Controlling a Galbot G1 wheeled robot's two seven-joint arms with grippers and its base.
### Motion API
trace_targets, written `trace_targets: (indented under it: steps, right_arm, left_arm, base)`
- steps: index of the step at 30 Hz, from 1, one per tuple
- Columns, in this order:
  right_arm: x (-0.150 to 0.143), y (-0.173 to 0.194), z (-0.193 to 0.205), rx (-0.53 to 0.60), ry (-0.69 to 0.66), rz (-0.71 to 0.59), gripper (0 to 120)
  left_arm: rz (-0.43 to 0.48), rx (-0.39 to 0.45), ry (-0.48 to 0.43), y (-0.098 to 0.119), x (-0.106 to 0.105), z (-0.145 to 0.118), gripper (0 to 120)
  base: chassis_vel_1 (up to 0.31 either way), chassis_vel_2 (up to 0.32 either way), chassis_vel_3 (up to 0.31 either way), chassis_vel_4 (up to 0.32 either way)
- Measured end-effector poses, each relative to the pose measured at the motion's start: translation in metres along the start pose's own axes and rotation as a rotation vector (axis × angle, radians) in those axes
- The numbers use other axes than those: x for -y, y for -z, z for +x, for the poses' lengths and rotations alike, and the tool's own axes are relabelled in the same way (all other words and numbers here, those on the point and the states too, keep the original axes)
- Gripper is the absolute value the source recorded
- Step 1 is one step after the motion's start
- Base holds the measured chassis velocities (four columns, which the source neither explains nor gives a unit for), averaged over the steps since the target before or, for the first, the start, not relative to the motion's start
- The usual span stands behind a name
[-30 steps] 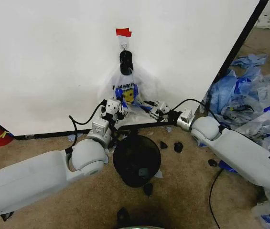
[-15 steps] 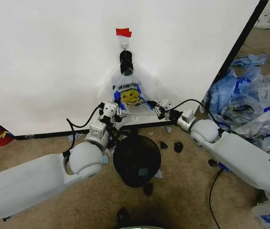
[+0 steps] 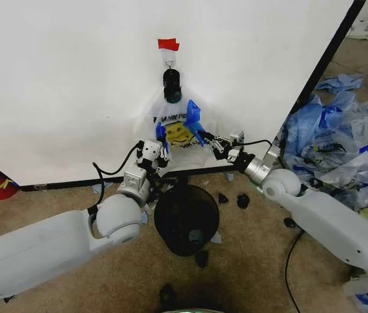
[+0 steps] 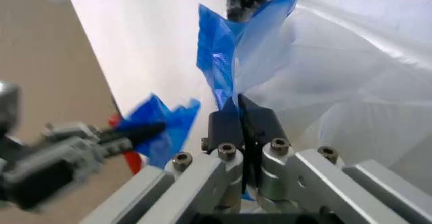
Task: Pick up the garbage bag from the wall and place it over the trash bin.
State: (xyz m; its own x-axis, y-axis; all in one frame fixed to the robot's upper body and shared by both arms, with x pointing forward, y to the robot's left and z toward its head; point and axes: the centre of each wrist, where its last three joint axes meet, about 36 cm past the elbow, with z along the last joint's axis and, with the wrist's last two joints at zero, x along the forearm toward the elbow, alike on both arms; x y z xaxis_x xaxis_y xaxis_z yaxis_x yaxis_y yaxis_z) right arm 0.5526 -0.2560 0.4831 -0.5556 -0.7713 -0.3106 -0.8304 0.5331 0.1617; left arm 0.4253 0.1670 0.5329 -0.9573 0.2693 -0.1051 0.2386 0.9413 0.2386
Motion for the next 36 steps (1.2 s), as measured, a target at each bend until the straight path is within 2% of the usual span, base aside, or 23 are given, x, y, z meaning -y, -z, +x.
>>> trace_targets:
  steps: [3,8,14,18,23,29,36]
  right_arm:
    - [-0.004,-0.008,0.007,0.04,0.019,-0.078,0]
    - [-0.006,-0.012,0.012,0.071,0.018,-0.124,0]
    - [0.002,0.005,0.019,0.189,0.093,-0.187,0]
    - [0.007,0.013,0.025,0.228,0.111,-0.201,0]
    - [0.01,0.011,0.039,0.234,0.119,-0.203,0]
    - [0.003,0.002,0.049,0.215,0.131,-0.205,0]
    - [-0.003,-0.018,0.05,0.202,0.097,-0.228,0]
  left_arm:
    - [0.002,-0.005,0.006,-0.002,-0.002,0.005,0]
    - [0.0,-0.007,0.017,-0.003,-0.006,0.008,0]
    - [0.001,0.003,0.039,0.001,-0.014,0.01,0]
    - [0.008,0.008,0.046,0.004,-0.016,0.013,0]
    - [0.014,0.015,0.052,0.008,-0.021,0.019,0]
    - [0.021,-0.001,0.022,0.015,-0.026,0.043,0]
    - [0.002,-0.041,0.023,0.004,-0.033,0.062,0]
  base:
    - [0.0,0.0,0.0,0.0]
    - [0.0,0.0,0.0,0.0]
    - [0.0,0.0,0.0,0.0]
    - [0.0,0.0,0.0,0.0]
    - [0.0,0.0,0.0,0.0]
    - [0.0,0.0,0.0,0.0]
    - [0.0,0.0,0.0,0.0]
